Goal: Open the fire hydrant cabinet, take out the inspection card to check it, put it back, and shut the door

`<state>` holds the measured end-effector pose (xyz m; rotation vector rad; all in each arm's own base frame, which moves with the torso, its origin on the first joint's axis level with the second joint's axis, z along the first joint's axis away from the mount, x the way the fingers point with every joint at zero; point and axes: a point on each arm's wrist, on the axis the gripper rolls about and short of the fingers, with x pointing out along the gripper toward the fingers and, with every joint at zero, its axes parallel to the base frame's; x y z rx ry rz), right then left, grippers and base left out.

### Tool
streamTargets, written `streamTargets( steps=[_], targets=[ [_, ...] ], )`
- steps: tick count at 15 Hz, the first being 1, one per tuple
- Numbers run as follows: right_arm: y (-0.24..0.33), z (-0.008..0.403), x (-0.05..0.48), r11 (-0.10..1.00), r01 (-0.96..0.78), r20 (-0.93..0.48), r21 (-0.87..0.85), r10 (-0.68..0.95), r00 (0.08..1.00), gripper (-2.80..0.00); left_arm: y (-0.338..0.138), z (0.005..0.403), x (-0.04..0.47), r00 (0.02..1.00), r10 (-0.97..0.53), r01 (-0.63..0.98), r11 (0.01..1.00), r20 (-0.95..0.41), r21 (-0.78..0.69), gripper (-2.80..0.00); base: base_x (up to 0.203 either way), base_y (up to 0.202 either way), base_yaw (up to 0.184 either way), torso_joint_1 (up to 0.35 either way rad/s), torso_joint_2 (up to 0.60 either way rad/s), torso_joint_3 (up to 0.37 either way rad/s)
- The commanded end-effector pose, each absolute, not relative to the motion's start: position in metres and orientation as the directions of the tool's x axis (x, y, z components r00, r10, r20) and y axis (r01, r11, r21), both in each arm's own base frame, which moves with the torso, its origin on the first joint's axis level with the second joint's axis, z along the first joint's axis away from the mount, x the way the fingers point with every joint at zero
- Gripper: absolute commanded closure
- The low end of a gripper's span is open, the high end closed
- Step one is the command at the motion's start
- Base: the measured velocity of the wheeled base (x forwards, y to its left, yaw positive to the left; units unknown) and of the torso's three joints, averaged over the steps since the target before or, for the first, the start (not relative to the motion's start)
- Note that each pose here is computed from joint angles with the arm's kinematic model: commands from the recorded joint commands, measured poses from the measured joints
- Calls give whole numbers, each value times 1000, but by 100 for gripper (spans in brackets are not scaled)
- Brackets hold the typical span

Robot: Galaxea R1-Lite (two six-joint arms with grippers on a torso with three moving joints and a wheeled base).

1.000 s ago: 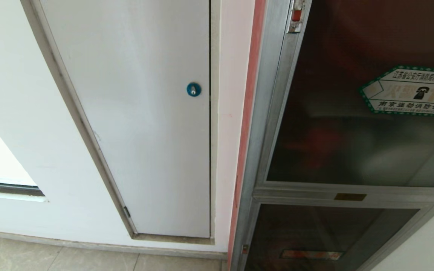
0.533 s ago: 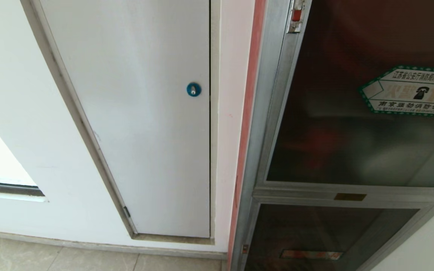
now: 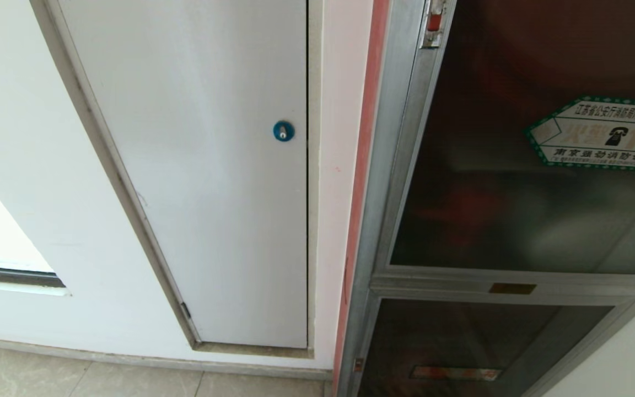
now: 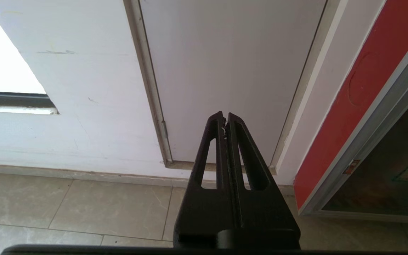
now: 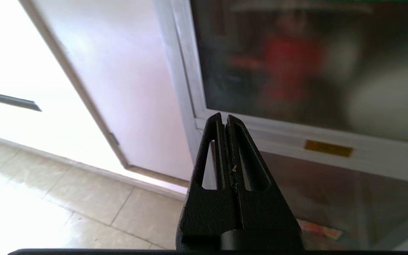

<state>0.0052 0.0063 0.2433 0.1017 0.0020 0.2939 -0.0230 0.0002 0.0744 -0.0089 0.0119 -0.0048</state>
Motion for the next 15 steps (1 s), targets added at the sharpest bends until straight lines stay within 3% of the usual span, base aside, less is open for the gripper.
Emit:
streamTargets(
  steps=[1, 8, 15],
  targets=[
    [8, 267, 36, 940, -320, -40, 119, 327, 944, 0, 0, 74, -23, 1000, -5, 4, 1000, -12, -9, 0, 0, 0, 0, 0, 0, 0],
    [14, 320, 89, 872, -472, -40, 128, 480, 876, 0, 0, 75, -23, 1000, -5, 4, 1000, -12, -9, 0, 0, 0, 0, 0, 0, 0],
    [49, 362, 148, 721, -627, -25, 295, 662, 749, 0, 0, 74, -23, 1000, -5, 4, 1000, -13, -9, 0, 0, 0, 0, 0, 0, 0]
  ],
)
